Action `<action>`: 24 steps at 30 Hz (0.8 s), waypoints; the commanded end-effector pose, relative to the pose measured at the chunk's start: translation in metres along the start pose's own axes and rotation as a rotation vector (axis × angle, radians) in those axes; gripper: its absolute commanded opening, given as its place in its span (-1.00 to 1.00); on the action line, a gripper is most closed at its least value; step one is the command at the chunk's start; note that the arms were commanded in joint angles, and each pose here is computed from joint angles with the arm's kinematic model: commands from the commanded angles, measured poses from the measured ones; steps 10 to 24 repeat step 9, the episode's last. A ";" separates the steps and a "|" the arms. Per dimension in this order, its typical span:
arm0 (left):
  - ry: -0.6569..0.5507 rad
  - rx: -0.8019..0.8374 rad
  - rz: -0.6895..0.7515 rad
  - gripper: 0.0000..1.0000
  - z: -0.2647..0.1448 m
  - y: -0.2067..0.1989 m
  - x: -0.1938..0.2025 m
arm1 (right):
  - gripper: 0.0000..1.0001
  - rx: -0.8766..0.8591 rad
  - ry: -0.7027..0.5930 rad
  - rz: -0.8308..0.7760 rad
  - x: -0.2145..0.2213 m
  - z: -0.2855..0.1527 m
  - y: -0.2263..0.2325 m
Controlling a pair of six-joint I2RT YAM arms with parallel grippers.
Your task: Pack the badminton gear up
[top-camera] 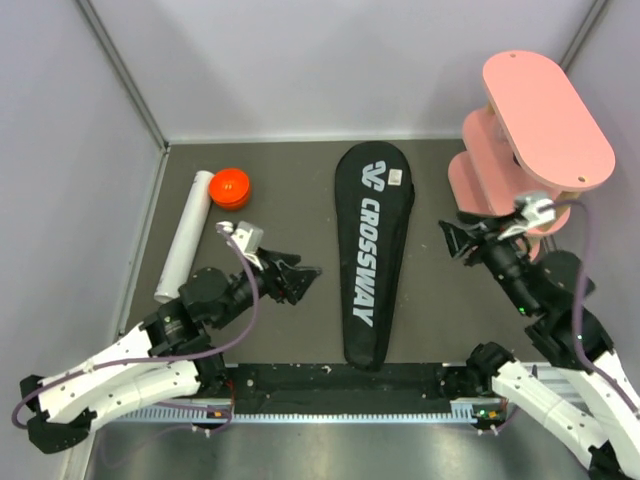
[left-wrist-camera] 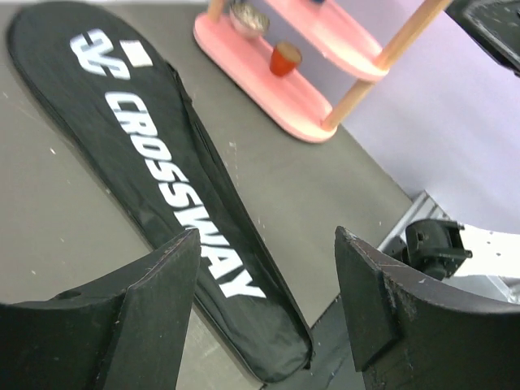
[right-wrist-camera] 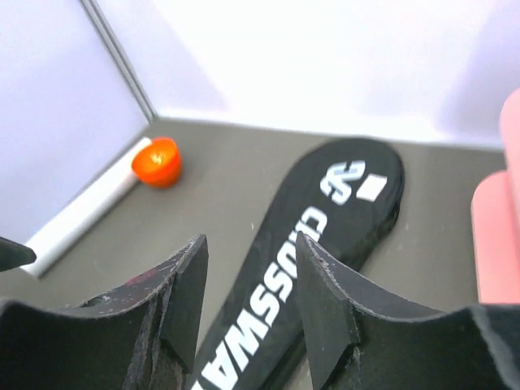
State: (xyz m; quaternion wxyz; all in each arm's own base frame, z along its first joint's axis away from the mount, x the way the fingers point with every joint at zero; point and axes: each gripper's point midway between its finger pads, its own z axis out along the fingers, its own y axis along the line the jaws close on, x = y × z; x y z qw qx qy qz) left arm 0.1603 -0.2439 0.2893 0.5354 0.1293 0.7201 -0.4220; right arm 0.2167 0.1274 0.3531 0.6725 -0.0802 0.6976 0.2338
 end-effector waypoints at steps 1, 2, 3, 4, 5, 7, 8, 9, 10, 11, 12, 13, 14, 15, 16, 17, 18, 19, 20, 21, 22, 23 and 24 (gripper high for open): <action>-0.170 -0.021 0.058 0.43 -0.021 -0.001 -0.052 | -0.03 -0.010 -0.129 -0.050 -0.036 -0.020 -0.001; -0.188 -0.031 0.076 0.43 -0.025 0.001 -0.058 | 0.00 -0.013 -0.140 -0.055 -0.041 -0.024 0.000; -0.210 -0.030 0.081 0.42 -0.031 0.001 -0.064 | 0.07 -0.014 -0.153 -0.058 -0.046 -0.028 0.000; -0.227 -0.031 0.086 0.42 -0.035 0.000 -0.071 | 0.12 -0.023 -0.183 -0.061 -0.057 -0.037 0.001; -0.233 -0.044 0.104 0.41 -0.038 0.002 -0.073 | 0.18 -0.035 -0.182 -0.068 -0.060 -0.041 0.003; -0.264 -0.052 0.114 0.42 -0.048 0.002 -0.086 | 0.47 -0.061 -0.213 -0.067 -0.073 -0.051 0.008; -0.265 -0.062 0.128 0.42 -0.051 0.004 -0.088 | 0.55 -0.064 -0.225 -0.064 -0.076 -0.054 0.009; -0.276 -0.075 0.133 0.42 -0.055 0.006 -0.092 | 0.68 -0.060 -0.239 -0.059 -0.079 -0.058 0.008; -0.276 -0.075 0.133 0.42 -0.055 0.006 -0.092 | 0.68 -0.060 -0.239 -0.059 -0.079 -0.058 0.008; -0.276 -0.075 0.133 0.42 -0.055 0.006 -0.092 | 0.68 -0.060 -0.239 -0.059 -0.079 -0.058 0.008; -0.276 -0.075 0.133 0.42 -0.055 0.006 -0.092 | 0.68 -0.060 -0.239 -0.059 -0.079 -0.058 0.008; -0.276 -0.075 0.133 0.42 -0.055 0.006 -0.092 | 0.68 -0.060 -0.239 -0.059 -0.079 -0.058 0.008; -0.276 -0.075 0.133 0.42 -0.055 0.006 -0.092 | 0.68 -0.060 -0.239 -0.059 -0.079 -0.058 0.008; -0.276 -0.075 0.133 0.42 -0.055 0.006 -0.092 | 0.68 -0.060 -0.239 -0.059 -0.079 -0.058 0.008; -0.276 -0.075 0.133 0.42 -0.055 0.006 -0.092 | 0.68 -0.060 -0.239 -0.059 -0.079 -0.058 0.008; -0.276 -0.075 0.133 0.42 -0.055 0.006 -0.092 | 0.68 -0.060 -0.239 -0.059 -0.079 -0.058 0.008; -0.276 -0.075 0.133 0.42 -0.055 0.006 -0.092 | 0.68 -0.060 -0.239 -0.059 -0.079 -0.058 0.008; -0.276 -0.075 0.133 0.42 -0.055 0.006 -0.092 | 0.68 -0.060 -0.239 -0.059 -0.079 -0.058 0.008; -0.276 -0.075 0.133 0.42 -0.055 0.006 -0.092 | 0.68 -0.060 -0.239 -0.059 -0.079 -0.058 0.008; -0.276 -0.075 0.133 0.42 -0.055 0.006 -0.092 | 0.68 -0.060 -0.239 -0.059 -0.079 -0.058 0.008; -0.276 -0.075 0.133 0.42 -0.055 0.006 -0.092 | 0.68 -0.060 -0.239 -0.059 -0.079 -0.058 0.008; -0.276 -0.075 0.133 0.42 -0.055 0.006 -0.092 | 0.68 -0.060 -0.239 -0.059 -0.079 -0.058 0.008; -0.276 -0.075 0.133 0.42 -0.055 0.006 -0.092 | 0.68 -0.060 -0.239 -0.059 -0.079 -0.058 0.008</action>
